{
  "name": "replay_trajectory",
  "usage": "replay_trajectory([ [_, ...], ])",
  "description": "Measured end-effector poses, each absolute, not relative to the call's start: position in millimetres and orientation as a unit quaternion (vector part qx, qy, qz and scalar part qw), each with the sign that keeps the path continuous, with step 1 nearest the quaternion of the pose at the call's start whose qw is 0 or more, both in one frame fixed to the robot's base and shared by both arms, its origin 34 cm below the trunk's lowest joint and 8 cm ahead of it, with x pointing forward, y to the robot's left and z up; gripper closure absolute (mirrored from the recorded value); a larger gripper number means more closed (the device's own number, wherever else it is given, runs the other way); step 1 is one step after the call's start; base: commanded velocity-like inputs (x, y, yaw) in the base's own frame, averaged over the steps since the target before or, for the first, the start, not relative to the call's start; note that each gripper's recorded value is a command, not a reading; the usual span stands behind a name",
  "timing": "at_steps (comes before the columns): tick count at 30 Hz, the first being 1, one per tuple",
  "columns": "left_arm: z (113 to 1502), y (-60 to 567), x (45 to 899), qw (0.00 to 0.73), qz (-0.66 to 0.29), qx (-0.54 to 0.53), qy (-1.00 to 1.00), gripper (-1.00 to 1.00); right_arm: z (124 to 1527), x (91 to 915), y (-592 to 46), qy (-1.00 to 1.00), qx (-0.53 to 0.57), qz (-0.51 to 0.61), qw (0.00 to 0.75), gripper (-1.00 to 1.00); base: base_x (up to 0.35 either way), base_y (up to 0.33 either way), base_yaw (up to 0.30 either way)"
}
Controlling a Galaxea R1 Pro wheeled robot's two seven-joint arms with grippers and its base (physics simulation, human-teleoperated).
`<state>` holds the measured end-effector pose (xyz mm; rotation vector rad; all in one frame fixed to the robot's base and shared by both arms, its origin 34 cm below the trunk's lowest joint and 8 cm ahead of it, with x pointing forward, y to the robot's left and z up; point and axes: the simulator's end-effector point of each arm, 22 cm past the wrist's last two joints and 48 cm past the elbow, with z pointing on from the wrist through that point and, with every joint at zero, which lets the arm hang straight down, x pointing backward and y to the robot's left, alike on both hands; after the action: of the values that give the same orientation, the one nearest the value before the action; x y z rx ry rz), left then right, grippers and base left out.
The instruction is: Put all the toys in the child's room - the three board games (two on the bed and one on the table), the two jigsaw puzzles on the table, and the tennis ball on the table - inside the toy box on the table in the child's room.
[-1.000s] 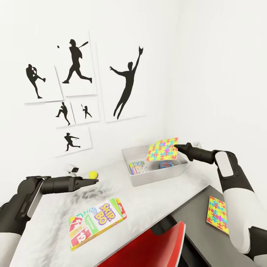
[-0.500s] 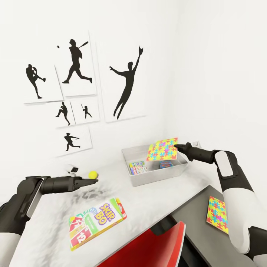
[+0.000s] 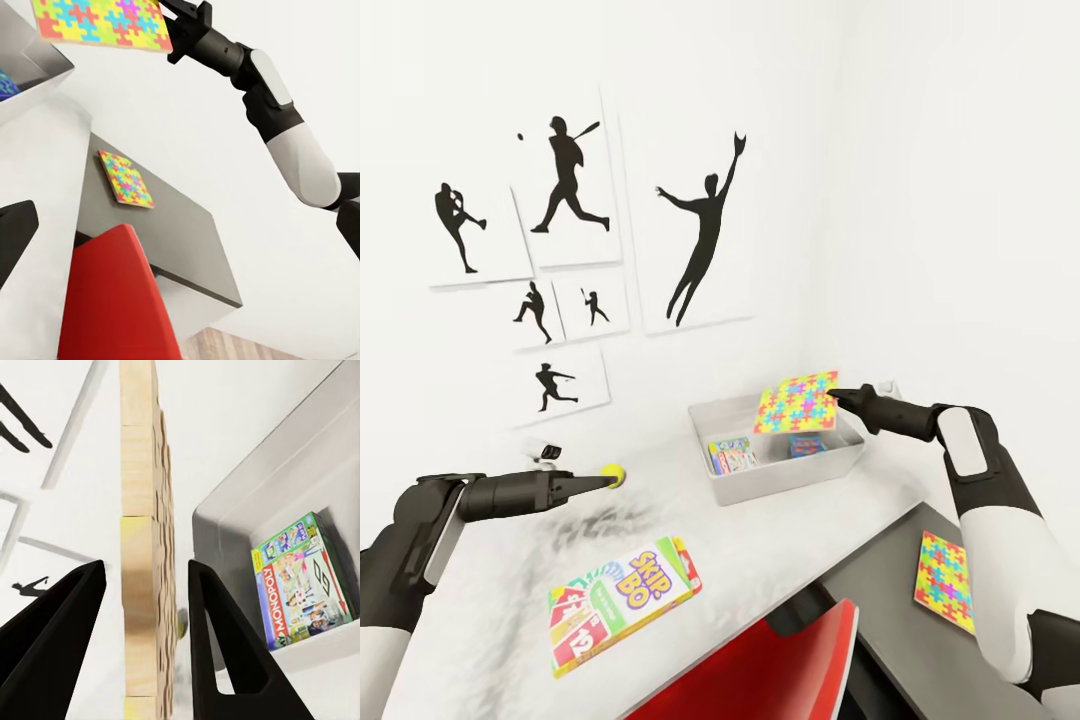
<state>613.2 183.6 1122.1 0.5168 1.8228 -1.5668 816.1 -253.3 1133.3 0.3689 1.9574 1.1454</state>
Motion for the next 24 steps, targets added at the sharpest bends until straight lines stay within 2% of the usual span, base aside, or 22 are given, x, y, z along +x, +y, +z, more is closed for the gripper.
replay_trajectory([
  [15,1137.7,183.1,609.2,0.334,-0.601,0.198,0.699,-1.00,1144.5,812.6,-249.7,0.781,0.146,0.451,0.407,1.00,0.000,0.000,0.000],
  [24,1146.3,182.9,606.6,0.334,-0.601,0.198,0.699,-1.00,1133.2,845.1,-234.3,0.819,0.197,0.424,0.333,1.00,0.000,0.000,0.000],
])
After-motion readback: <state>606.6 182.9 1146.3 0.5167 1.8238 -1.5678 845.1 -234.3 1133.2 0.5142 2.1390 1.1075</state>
